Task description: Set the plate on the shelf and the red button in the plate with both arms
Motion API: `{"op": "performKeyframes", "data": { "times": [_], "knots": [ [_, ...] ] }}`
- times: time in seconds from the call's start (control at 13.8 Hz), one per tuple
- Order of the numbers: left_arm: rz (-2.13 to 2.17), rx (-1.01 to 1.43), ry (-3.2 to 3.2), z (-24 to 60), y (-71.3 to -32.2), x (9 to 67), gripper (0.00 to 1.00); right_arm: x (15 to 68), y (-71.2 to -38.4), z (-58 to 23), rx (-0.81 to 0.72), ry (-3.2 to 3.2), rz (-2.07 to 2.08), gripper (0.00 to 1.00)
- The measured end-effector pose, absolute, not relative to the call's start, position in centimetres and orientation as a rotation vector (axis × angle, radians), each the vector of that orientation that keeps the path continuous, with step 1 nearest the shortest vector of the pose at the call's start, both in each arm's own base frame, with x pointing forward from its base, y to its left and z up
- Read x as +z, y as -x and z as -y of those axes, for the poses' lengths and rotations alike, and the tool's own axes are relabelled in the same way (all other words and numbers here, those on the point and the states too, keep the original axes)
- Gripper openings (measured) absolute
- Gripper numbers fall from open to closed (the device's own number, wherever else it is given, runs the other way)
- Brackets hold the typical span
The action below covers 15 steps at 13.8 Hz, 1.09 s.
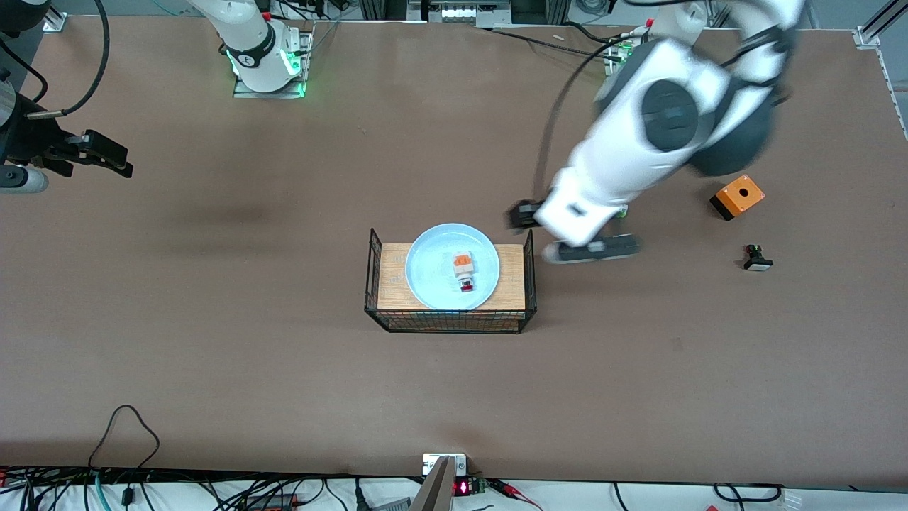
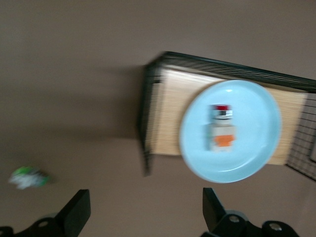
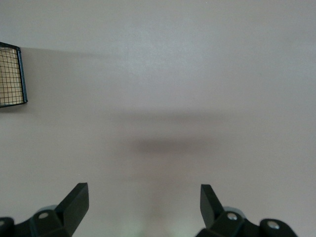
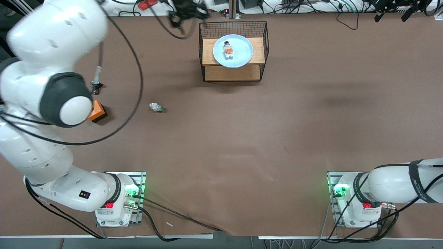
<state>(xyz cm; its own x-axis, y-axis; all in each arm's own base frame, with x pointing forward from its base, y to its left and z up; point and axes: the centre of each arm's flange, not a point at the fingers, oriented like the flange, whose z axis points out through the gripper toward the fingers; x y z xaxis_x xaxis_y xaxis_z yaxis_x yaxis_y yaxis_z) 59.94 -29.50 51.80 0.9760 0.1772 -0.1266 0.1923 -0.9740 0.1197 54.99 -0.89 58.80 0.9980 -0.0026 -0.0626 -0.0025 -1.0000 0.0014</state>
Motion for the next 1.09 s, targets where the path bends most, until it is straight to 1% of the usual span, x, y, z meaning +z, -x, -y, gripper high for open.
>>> {"op": "performKeyframes", "data": {
  "times": [0.15,0.29,0.58,0.73,0.87,1.09],
  "knots": [
    [-0.143,-0.198,-3.146,23.9,-60.1,53.3,1.0,58.8,-55.0,0.9,-0.098,-3.139,0.003,1.0],
    [0.066,-0.204,-3.248,20.2,-60.2,54.6,1.0,58.8,-55.0,0.8,-0.098,-3.139,0.002,1.0],
    [0.091,-0.177,-3.207,9.3,-60.7,57.9,1.0,58.8,-55.0,0.7,-0.099,-3.139,-0.002,1.0],
    [0.144,-0.079,-3.188,4.8,-59.5,58.6,1.0,58.8,-55.0,0.7,-0.1,-3.138,-0.003,1.0],
    [0.158,-0.032,-3.177,1.0,-57.1,58.6,1.0,58.8,-55.0,0.7,-0.099,-3.138,-0.003,1.0],
    [0.157,-0.038,-3.169,-0.3,-54.4,59.5,1.0,58.8,-55.0,0.7,-0.099,-3.138,-0.003,1.0]
  ]
}}
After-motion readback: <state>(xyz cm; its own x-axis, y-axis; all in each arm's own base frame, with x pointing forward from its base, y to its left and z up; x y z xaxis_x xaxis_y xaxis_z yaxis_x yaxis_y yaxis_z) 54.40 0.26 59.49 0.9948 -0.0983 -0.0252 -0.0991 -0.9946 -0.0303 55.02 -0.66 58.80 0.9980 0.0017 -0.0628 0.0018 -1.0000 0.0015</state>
